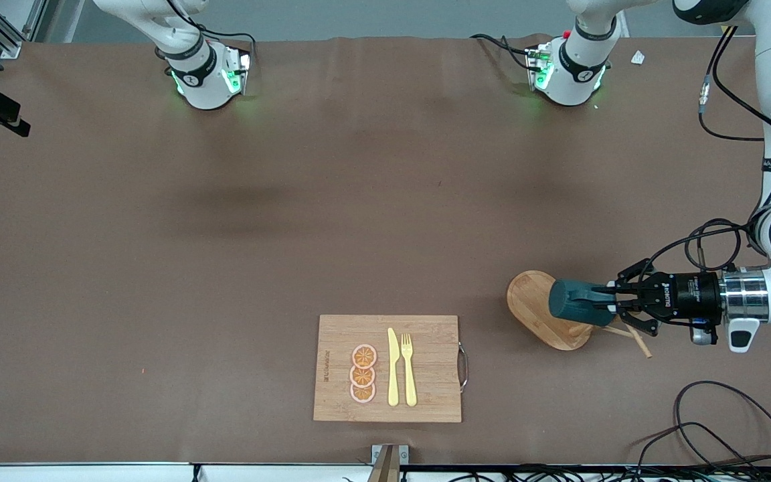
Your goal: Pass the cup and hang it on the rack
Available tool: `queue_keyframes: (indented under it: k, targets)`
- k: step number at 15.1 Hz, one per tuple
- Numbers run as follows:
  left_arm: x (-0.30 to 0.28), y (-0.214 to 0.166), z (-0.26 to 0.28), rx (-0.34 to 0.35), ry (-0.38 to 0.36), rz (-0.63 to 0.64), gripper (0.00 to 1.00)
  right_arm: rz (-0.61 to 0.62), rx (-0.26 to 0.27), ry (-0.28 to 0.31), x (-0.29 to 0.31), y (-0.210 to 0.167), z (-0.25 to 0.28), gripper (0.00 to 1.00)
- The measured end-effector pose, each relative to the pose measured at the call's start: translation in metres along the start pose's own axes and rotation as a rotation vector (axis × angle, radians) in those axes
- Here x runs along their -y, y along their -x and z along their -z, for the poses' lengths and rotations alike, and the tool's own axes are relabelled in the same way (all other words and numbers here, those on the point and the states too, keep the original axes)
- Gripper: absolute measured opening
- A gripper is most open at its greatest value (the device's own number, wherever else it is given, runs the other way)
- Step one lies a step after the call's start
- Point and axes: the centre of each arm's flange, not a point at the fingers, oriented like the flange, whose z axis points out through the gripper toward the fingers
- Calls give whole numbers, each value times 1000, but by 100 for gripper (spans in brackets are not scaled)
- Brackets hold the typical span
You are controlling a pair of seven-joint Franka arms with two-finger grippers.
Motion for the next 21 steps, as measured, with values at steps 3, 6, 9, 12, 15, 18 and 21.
queue_keyframes:
  k: [3, 6, 9, 12, 15, 18, 21]
  targets:
    - [-2, 4, 3, -1, 6, -8, 58, 10, 0, 0, 0, 0, 0, 100]
    - [-5, 11, 6, 1, 13, -22, 85, 13, 0, 1, 0, 0, 0, 100]
    - [-9, 32, 8, 2, 18, -53, 100, 13, -1, 2, 0, 0, 0, 100]
    - [-9, 70, 13, -20, 18, -107, 100, 13, -2, 9, 0, 0, 0, 100]
    - [-5, 114, -7, -155, -69, -221, 100, 12, -1, 11, -1, 0, 1, 100]
    - [3, 168, -24, -315, -166, -418, 100, 11, -2, 11, -1, 0, 1, 100]
    - [18, 218, -21, -468, -277, -662, 100, 11, -3, 11, -1, 0, 1, 100]
